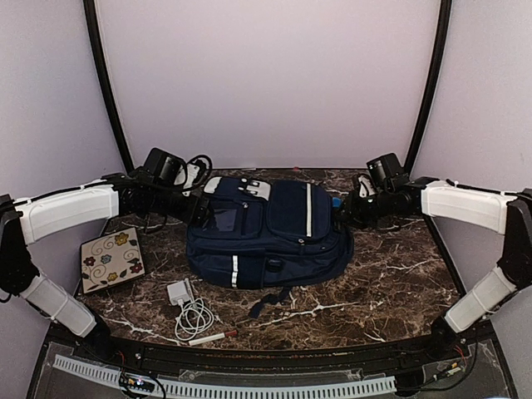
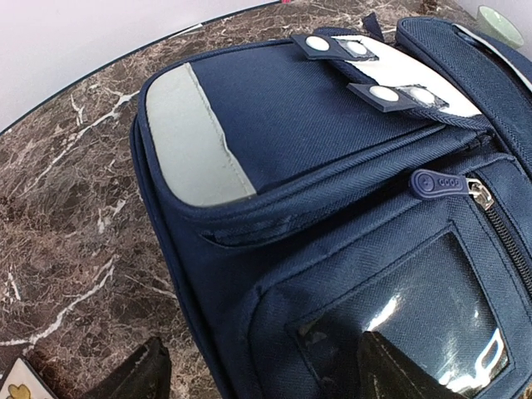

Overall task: Pack the student bag
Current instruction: Open the upper front pocket of the bag.

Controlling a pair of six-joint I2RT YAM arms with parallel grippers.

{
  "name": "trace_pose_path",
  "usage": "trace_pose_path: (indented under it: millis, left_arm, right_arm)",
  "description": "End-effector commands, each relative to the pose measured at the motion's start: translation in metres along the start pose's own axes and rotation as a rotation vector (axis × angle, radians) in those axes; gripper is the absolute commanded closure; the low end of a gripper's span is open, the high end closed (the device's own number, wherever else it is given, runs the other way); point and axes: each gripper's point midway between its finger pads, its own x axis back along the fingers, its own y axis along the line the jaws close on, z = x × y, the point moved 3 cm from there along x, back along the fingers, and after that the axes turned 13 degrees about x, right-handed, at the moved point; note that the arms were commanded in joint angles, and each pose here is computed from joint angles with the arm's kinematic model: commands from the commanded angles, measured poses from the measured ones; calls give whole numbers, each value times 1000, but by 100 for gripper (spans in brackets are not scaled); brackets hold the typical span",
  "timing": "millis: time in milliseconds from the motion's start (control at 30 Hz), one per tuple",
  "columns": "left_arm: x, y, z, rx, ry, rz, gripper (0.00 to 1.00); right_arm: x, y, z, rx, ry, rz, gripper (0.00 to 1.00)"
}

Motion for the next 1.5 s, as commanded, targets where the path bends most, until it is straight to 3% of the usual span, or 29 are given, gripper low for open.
trace_pose_path:
  millis: [0, 133, 267, 400, 633, 767, 900, 1133, 1367, 1467]
  left_arm:
    - [-13, 6, 15, -17, 37, -24, 20]
    - [-15, 8, 16, -28, 32, -39, 20]
    - [2, 0, -10, -64, -63, -23, 22]
    - [24, -41, -40, -184, -169, 33, 21]
    - [15, -150, -32, -284, -118, 296, 14]
    - [1, -179, -36, -191, -91, 367, 5]
    - [-17, -180, -51, -101, -83, 319, 4]
    - [-5, -180, -83, 105, -135, 522, 12]
    - [-44, -147, -76, 207, -40, 368, 17]
    - [-26, -164, -81, 209, -68, 573, 24]
  right_arm:
    - [-10, 44, -34, 21, -33, -233, 100]
    - [-9, 76, -50, 73, -53, -323, 100]
    - [-16, 101, -53, 112, -56, -368, 100]
    - [-29, 125, -53, 113, -54, -438, 100]
    - [-59, 145, -46, 84, -28, -479, 100]
    - [-54, 155, -41, 92, -53, -489, 100]
    - [-57, 159, -26, 135, -23, -449, 100]
    - [-66, 159, -12, 167, -6, -396, 100]
    - [-68, 169, -6, 215, 6, -366, 100]
    - [-67, 168, 0, 221, 19, -374, 100]
